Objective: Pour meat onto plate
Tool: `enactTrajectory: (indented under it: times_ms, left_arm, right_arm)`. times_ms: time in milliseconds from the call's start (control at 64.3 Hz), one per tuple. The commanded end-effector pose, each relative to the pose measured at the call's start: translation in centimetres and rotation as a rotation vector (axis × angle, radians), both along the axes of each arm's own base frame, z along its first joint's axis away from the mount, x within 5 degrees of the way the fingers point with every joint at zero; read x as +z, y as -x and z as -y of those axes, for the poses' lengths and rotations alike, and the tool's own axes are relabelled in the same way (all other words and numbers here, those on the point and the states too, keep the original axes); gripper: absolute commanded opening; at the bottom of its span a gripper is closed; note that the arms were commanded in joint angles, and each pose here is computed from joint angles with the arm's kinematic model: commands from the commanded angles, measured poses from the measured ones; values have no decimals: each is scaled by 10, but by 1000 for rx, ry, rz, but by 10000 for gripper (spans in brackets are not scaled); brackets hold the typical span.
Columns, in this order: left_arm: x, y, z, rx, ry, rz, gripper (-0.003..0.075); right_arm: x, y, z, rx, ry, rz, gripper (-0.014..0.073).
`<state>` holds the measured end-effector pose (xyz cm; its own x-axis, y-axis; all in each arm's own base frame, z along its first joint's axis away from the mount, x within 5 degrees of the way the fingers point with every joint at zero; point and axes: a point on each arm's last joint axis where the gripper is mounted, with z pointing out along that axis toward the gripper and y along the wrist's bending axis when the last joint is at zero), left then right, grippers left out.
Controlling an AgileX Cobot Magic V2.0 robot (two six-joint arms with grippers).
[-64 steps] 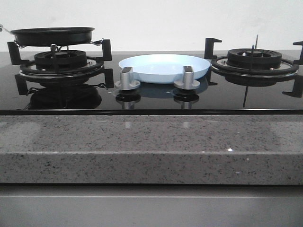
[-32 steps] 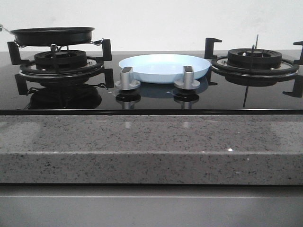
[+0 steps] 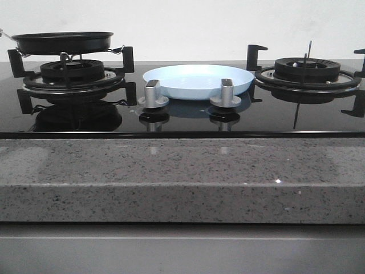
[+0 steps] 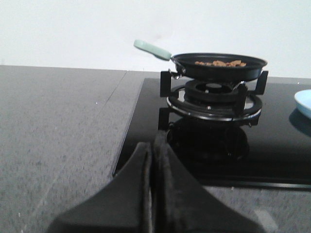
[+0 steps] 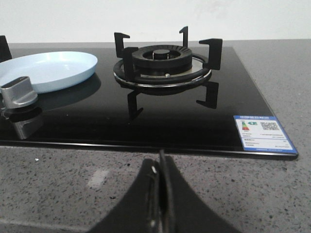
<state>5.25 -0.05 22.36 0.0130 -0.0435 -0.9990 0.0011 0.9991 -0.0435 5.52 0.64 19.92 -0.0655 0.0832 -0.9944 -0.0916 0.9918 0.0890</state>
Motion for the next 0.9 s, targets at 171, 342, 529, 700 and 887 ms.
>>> enactTrajectory:
  times_ms: [171, 342, 529, 700, 887]
  left_arm:
    - [87, -7, 0, -2, -8, 39, -20]
    - [110, -34, 0, 0, -21, -27, -20]
    - [117, -49, -1, 4, -20, -21, -20]
    - [120, -49, -1, 6, -20, 11, -18]
    - [120, -49, -1, 6, -20, 13, 156]
  right_arm:
    - [88, 5, 0, -3, 3, 155, -62]
    - [134, -15, -1, 0, 5, 122, -62]
    - [158, -47, -4, 6, 13, 30, -62]
    - [156, -57, -4, 5, 15, -2, -44]
    - [156, -57, -4, 7, 16, -9, 143]
